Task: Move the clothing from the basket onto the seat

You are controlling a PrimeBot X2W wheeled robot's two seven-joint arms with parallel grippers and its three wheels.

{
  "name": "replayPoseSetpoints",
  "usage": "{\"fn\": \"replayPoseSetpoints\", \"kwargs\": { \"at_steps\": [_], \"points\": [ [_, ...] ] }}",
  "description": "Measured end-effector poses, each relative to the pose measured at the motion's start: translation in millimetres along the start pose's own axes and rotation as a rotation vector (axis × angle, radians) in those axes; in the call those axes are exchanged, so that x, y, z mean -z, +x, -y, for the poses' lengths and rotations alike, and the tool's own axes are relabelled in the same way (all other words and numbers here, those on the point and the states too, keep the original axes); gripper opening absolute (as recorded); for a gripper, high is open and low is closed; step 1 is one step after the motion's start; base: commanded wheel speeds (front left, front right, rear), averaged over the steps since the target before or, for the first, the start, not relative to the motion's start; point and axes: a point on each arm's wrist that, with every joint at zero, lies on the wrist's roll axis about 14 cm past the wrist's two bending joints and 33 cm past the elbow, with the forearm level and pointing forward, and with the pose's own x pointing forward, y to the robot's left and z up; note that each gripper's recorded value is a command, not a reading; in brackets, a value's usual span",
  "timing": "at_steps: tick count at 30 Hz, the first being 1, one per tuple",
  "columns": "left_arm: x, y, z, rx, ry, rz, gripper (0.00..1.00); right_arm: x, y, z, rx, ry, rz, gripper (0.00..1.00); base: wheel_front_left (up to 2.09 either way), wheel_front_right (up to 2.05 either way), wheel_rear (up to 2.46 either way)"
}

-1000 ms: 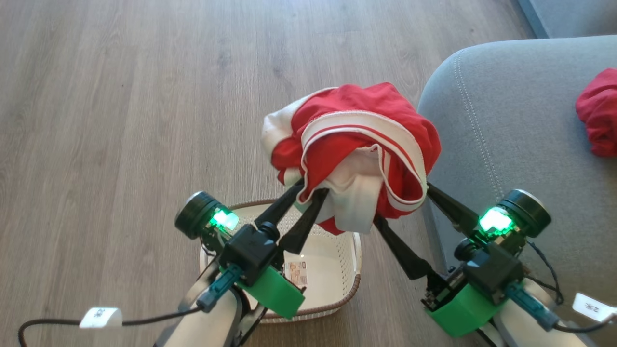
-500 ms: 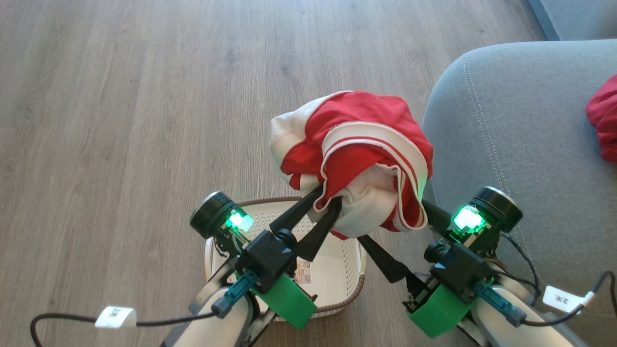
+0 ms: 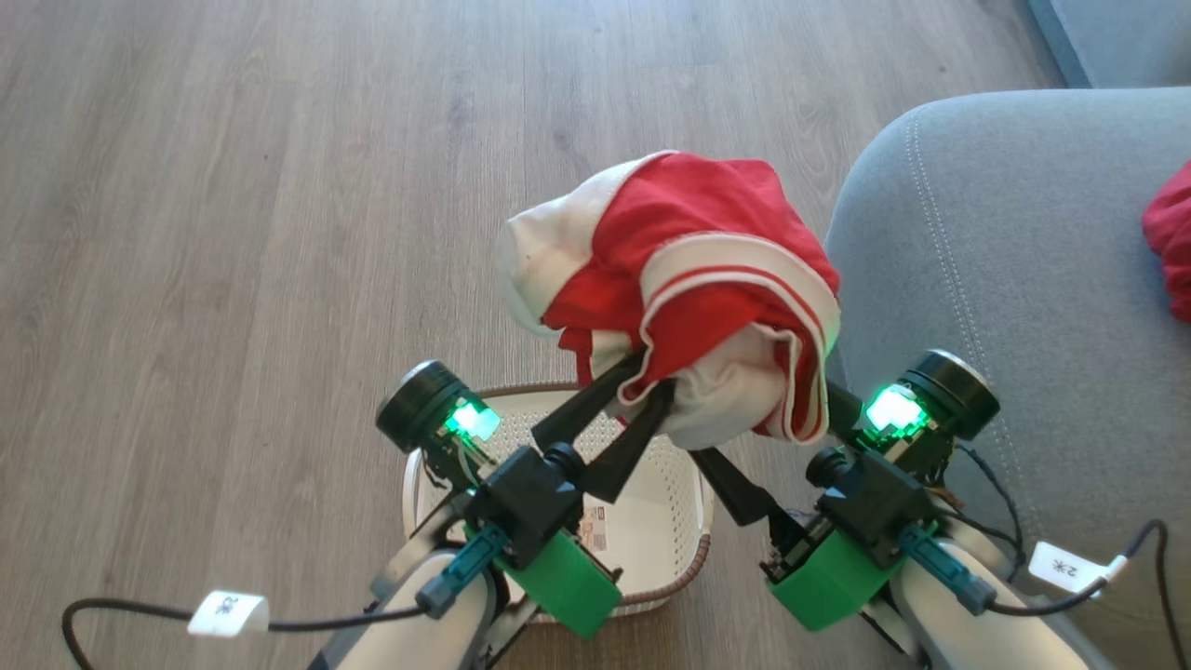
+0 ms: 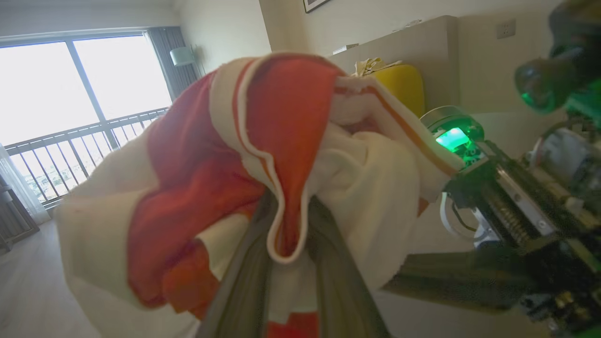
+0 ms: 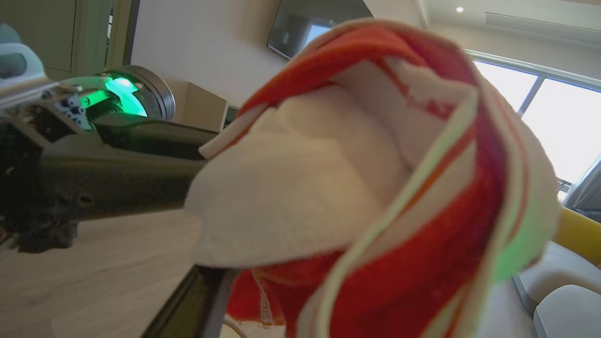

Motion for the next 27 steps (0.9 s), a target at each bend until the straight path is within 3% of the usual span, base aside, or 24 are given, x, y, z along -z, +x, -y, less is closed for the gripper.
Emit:
{"fn": "replayPoseSetpoints", "kwargs": {
  "at_steps": [2, 3, 22, 23, 24, 27],
  "points": [
    [-1.3, -0.8, 2.1, 0.006, 0.003, 0.001, 0.0, 0.3, 0.9, -1.9, 0.001, 0.007, -0.001, 0.16, 0.0, 0.0, 0.0],
    [-1.8, -1.3, 2.4, 0.007, 0.005, 0.002, 0.0, 0.1, 1.1, -2.7, 0.0, 0.008, 0.0, 0.0, 0.0, 0.0, 0.0],
    [-13.3, -1.0, 5.4, 0.01, 0.004, 0.038, 0.0, -10.0, -4.9, 12.1, 0.117, 0.088, 0.034, 0.0, 0.0, 0.0, 0.0],
    [-14.4, -0.6, 5.8, 0.01, 0.001, 0.042, 0.19, -10.7, -5.5, 12.4, 0.12, 0.088, 0.036, 0.0, 0.0, 0.0, 0.0],
    [-15.8, -0.1, 5.7, 0.01, 0.0, 0.047, 0.3, -12.0, -5.5, 12.8, 0.121, 0.087, 0.04, 0.0, 0.0, 0.0, 0.0],
    [-17.9, 0.7, 4.7, 0.006, -0.001, 0.054, 0.43, -16.9, -5.2, 18.7, 0.14, 0.082, 0.056, 0.0, 0.0, 0.0, 0.0]
  ]
}}
